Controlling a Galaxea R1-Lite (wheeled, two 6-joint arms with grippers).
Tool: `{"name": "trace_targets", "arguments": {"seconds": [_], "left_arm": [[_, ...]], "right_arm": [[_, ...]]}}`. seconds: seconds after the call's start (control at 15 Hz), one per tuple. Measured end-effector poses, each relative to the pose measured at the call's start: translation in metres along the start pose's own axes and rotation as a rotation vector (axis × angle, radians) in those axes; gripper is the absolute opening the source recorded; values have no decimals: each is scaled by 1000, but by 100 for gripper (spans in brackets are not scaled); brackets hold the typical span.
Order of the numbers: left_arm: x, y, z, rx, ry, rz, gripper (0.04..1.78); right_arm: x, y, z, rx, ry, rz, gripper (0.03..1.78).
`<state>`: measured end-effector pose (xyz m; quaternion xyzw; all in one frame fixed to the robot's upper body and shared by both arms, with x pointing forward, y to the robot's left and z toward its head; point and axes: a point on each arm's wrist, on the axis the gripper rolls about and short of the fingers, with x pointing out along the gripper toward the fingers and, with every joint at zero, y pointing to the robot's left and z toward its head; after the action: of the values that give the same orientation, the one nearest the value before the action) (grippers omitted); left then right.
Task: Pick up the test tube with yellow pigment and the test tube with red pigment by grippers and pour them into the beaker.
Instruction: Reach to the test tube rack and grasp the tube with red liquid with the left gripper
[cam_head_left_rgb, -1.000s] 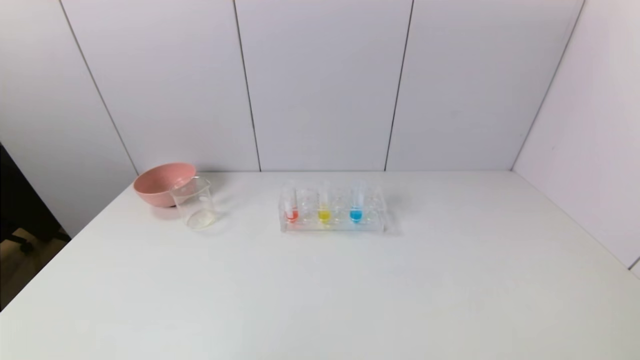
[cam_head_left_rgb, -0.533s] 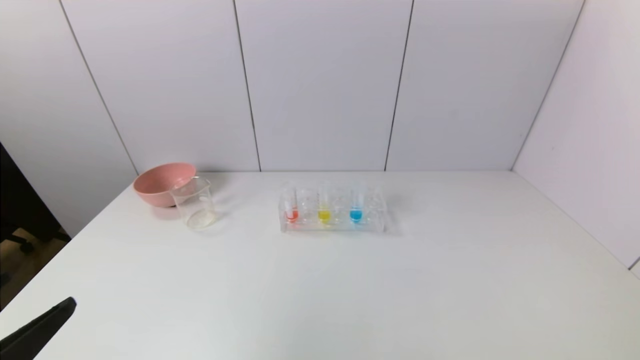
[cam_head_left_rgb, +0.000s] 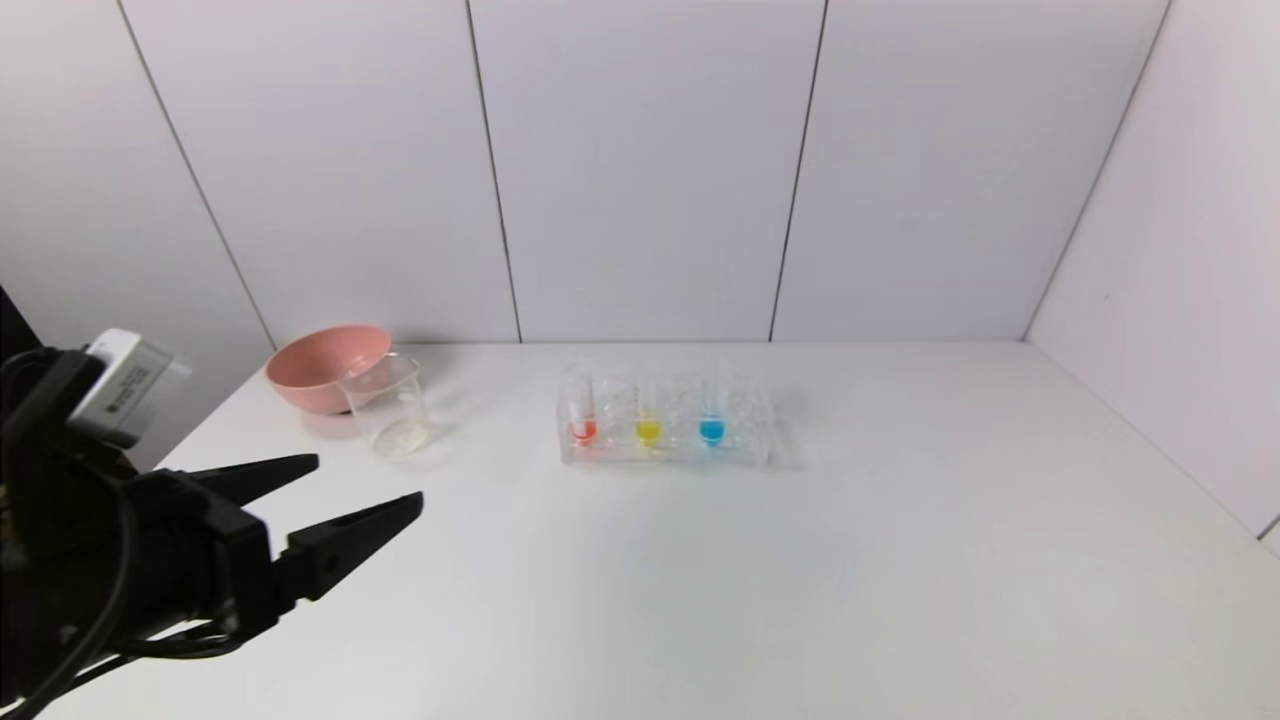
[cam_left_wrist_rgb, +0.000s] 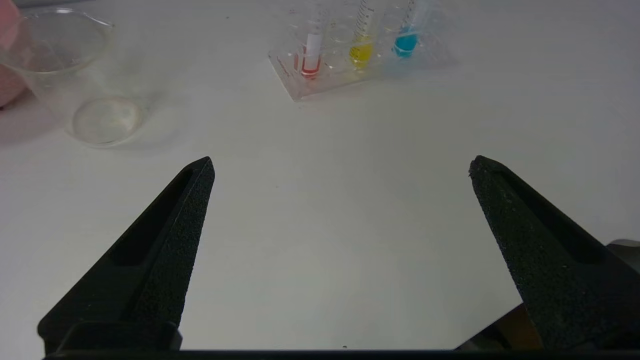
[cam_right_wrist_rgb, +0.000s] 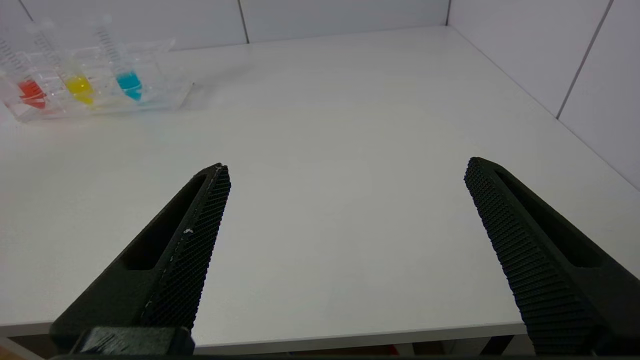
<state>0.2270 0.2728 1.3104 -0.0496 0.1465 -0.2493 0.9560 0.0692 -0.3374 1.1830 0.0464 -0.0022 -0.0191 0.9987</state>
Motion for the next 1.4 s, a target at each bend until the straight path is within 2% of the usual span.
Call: {"name": "trace_targets", "arguments": {"seconds": [0.33, 0.53, 0.8, 1.2, 1.4], "left_arm": [[74, -23, -1, -38, 65, 113, 178], [119, -33, -10, -24, 48, 227, 178], [176, -46, -26, 5, -29, 366, 178], [236, -52, -36, 38, -133, 434, 178], [254, -50, -42, 51, -137, 449, 178]], "right_arm": [[0, 0, 0, 0, 0, 0, 171], [0, 0, 0, 0, 0, 0, 171], [0, 0, 0, 0, 0, 0, 171], [0, 0, 0, 0, 0, 0, 171], [0, 0, 0, 0, 0, 0, 171]]}}
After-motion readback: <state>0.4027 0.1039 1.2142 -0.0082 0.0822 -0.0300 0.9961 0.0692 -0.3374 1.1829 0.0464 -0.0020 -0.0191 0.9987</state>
